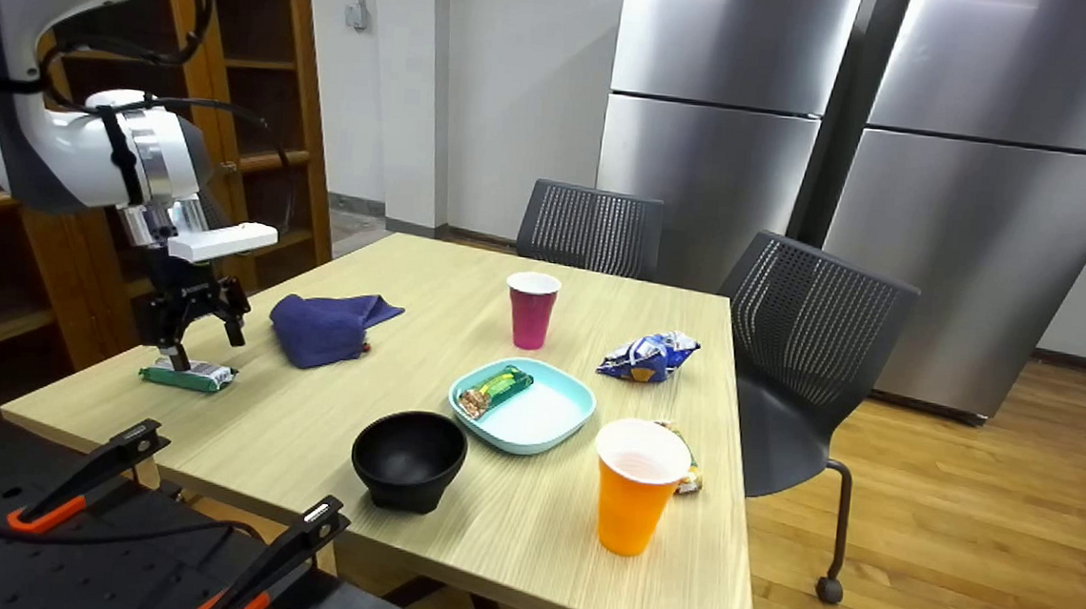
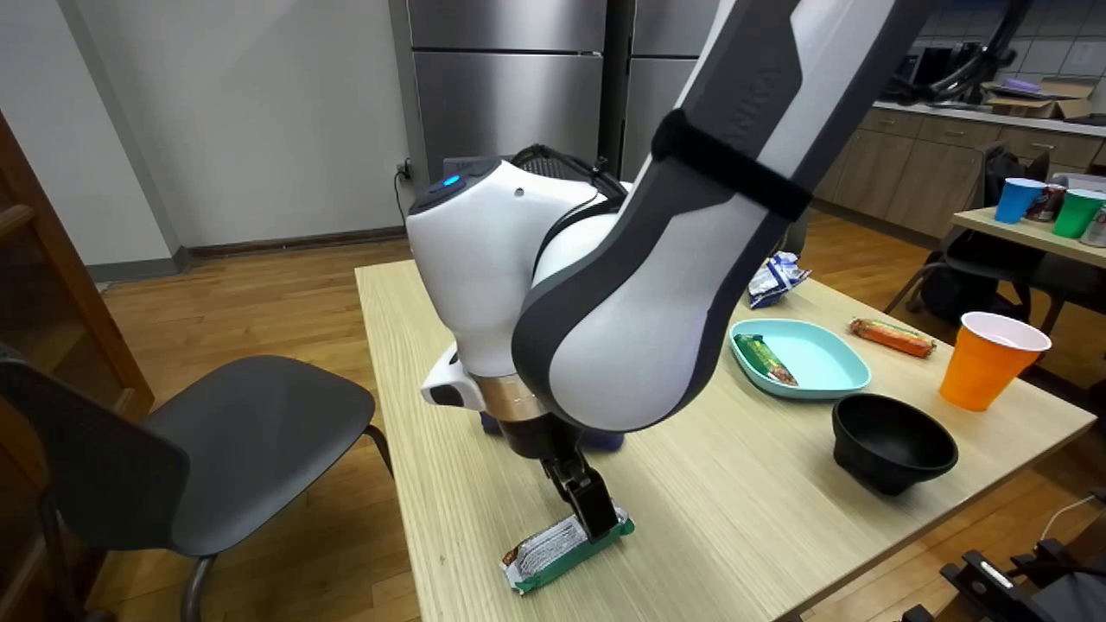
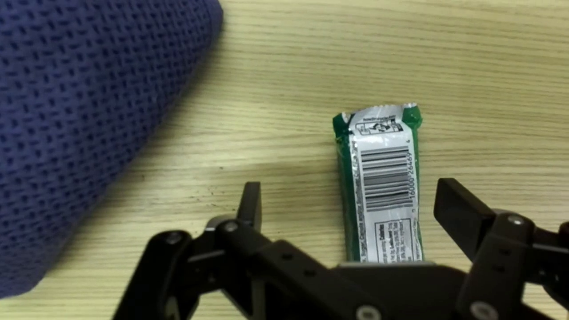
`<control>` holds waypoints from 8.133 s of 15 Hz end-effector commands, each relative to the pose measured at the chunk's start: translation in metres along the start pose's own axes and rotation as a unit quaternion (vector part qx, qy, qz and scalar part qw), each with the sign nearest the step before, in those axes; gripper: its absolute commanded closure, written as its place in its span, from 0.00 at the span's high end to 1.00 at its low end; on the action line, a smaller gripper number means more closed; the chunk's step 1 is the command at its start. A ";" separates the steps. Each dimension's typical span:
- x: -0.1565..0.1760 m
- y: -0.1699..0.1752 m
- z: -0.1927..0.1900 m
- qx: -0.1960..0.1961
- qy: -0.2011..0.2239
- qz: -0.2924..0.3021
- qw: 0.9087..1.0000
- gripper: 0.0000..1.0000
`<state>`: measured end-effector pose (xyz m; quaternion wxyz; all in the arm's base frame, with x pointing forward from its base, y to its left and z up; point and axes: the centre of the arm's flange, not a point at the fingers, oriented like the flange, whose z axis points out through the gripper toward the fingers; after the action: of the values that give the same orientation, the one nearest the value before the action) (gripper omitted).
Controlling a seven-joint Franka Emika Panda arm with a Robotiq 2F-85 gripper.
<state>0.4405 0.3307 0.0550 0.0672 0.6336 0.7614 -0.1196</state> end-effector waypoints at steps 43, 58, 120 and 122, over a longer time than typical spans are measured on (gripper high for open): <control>-0.012 -0.039 0.002 -0.039 0.072 -0.125 0.989 0.49; -0.048 -0.032 -0.054 -0.044 0.086 0.027 0.995 0.11; -0.513 0.012 0.086 0.104 0.250 0.788 0.553 0.11; -0.510 0.016 0.094 0.108 0.247 0.788 0.554 0.11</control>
<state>0.5312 -0.1755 0.1029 -0.1200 0.9884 -0.0668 0.0655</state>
